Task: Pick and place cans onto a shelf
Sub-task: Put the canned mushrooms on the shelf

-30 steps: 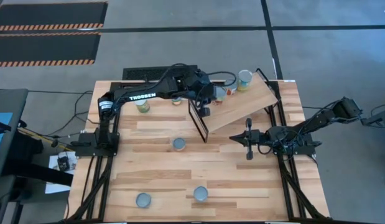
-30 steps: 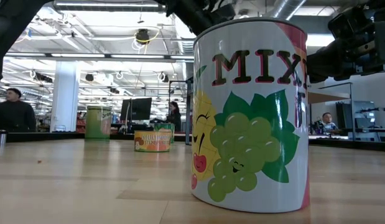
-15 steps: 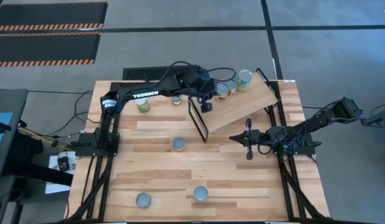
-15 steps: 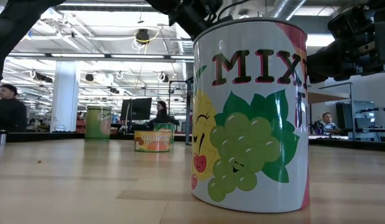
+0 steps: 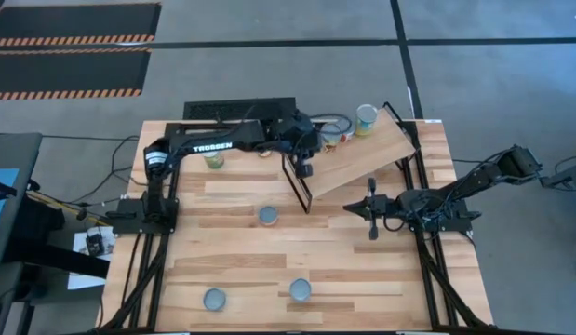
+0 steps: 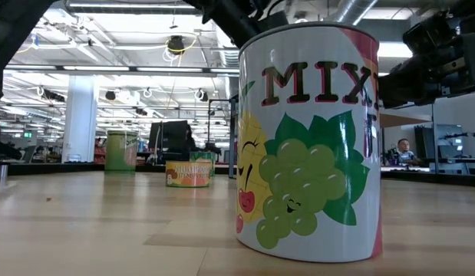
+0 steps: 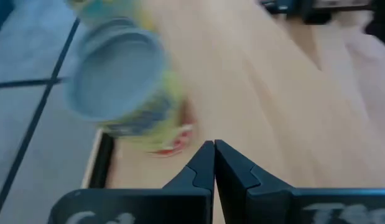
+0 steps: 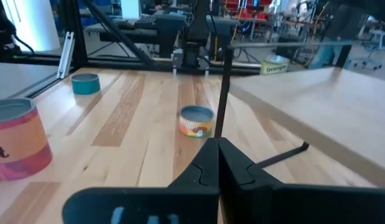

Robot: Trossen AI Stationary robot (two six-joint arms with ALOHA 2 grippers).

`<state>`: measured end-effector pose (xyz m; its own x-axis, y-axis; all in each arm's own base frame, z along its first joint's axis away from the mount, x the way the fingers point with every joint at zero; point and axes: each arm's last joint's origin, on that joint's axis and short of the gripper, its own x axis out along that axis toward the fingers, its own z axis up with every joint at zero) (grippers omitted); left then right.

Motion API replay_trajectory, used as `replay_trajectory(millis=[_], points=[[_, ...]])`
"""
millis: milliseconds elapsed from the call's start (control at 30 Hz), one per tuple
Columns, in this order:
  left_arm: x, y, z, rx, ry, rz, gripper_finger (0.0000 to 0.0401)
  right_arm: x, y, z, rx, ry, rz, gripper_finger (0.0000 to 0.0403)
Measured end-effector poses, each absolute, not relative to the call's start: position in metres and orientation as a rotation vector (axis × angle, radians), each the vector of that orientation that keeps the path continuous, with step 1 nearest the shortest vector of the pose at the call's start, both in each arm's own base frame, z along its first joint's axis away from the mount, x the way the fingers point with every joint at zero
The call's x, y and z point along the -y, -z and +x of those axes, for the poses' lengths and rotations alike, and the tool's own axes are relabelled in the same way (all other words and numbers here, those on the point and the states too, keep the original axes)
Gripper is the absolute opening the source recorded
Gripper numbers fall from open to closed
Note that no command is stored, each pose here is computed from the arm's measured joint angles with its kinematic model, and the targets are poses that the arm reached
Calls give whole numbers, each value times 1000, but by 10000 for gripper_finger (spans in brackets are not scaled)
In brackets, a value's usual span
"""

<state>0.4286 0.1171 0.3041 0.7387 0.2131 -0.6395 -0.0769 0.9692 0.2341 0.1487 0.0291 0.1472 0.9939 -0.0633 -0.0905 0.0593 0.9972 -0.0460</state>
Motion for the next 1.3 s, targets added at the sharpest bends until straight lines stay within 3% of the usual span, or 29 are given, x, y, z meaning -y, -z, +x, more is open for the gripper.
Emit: replay_trajectory(millis=[200,467,867,1300], points=[[-96,-311,405,-469,-171,235,0,-33,-147,148,-96,41,-29,8],[-58,-301,333,-239,-152,202,0,-36,-149,148,-87,81,-32,8],[-10,-236,246,-91,-59,76,0,-66,-191,173,-89,-23,-64,8],[9,-195,206,-52,7,41,0,-124,-220,222,-240,-56,-109,8]])
